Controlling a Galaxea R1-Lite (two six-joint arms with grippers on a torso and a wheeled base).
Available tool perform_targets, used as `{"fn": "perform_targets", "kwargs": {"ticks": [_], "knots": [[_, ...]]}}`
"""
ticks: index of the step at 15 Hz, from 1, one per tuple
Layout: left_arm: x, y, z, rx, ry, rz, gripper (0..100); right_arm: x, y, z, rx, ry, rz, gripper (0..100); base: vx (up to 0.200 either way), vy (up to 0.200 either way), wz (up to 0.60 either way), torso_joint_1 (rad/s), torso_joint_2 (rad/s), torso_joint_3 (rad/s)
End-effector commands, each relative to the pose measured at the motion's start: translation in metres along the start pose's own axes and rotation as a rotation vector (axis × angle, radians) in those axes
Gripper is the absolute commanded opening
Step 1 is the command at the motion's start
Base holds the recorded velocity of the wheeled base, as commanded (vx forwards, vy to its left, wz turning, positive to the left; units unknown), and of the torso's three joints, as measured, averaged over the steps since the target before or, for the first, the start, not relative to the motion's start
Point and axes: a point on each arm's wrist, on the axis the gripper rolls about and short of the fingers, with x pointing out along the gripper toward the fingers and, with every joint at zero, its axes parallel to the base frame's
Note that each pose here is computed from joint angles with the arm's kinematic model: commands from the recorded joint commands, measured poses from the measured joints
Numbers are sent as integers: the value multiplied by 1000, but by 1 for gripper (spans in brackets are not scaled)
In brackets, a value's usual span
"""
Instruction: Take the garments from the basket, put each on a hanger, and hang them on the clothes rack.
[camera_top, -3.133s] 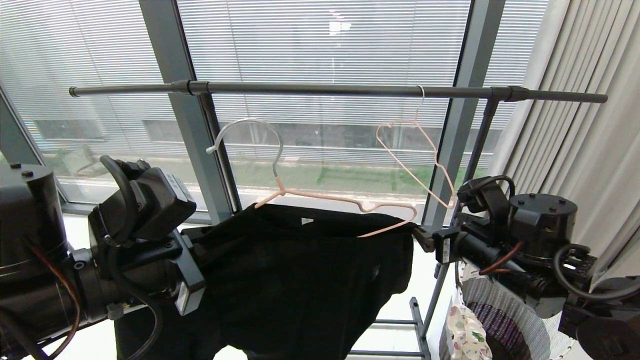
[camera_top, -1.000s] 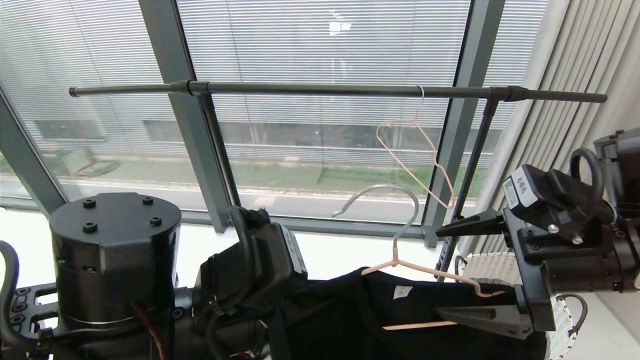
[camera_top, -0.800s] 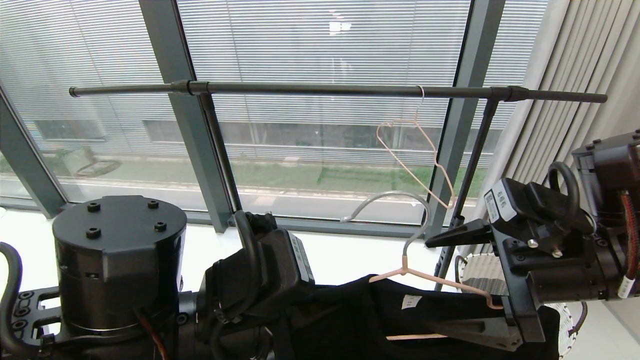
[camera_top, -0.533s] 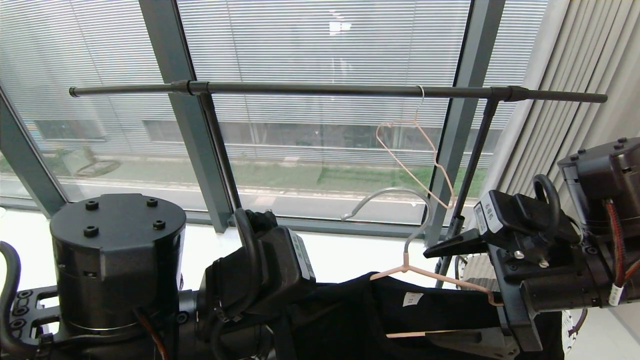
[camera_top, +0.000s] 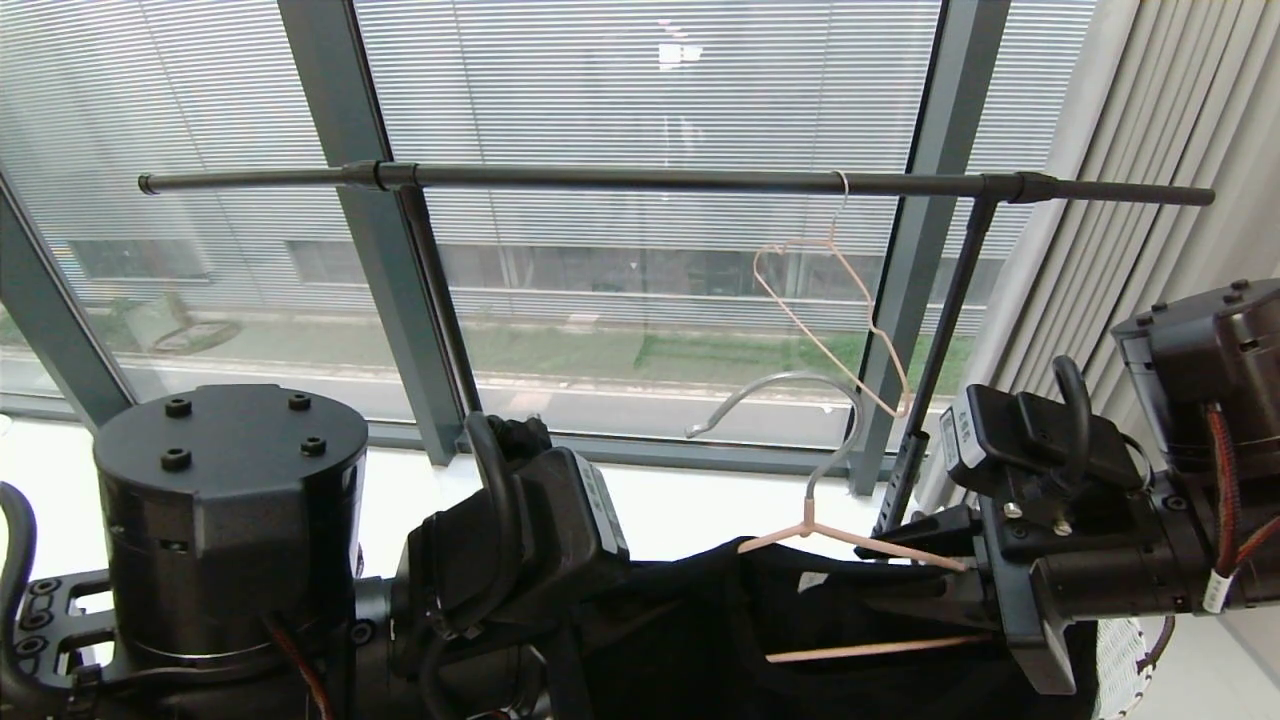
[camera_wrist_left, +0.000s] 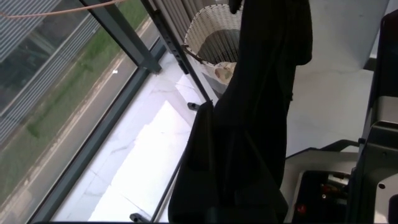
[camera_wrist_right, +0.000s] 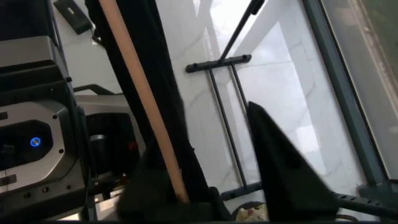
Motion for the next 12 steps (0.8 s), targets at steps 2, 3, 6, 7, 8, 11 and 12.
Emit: {"fn": "perform_targets", "kwargs": {"ticks": [2, 3, 6, 7, 8, 11, 12], "knots": [[-2, 0, 1, 2, -7, 1, 0, -2, 1, 1, -6, -4, -18, 0, 0, 0, 0, 0, 0, 0], [-2, 0, 1, 2, -8, 1, 0, -4, 1, 1, -7, -5, -22, 0, 0, 0, 0, 0, 0, 0], [-5, -1, 2, 2, -7, 17, 100, -12, 7, -3, -58, -33, -37, 0, 0, 0, 0, 0, 0, 0], [-5, -1, 3, 0, -12, 21, 100, -14, 9, -7, -103, -48, -46, 0, 0, 0, 0, 0, 0, 0], [-7, -1, 3, 1, -13, 25, 100, -16, 10, -9, -133, -68, -60, 0, 0, 0, 0, 0, 0, 0], [-14, -4, -2, -1, 2, 44, 100, -20, 6, -14, -192, -128, -125, 0, 0, 0, 0, 0, 0, 0], [-21, -9, -10, -5, 23, 48, 100, -23, 0, -15, -211, -162, -174, 0, 0, 0, 0, 0, 0, 0]]}}
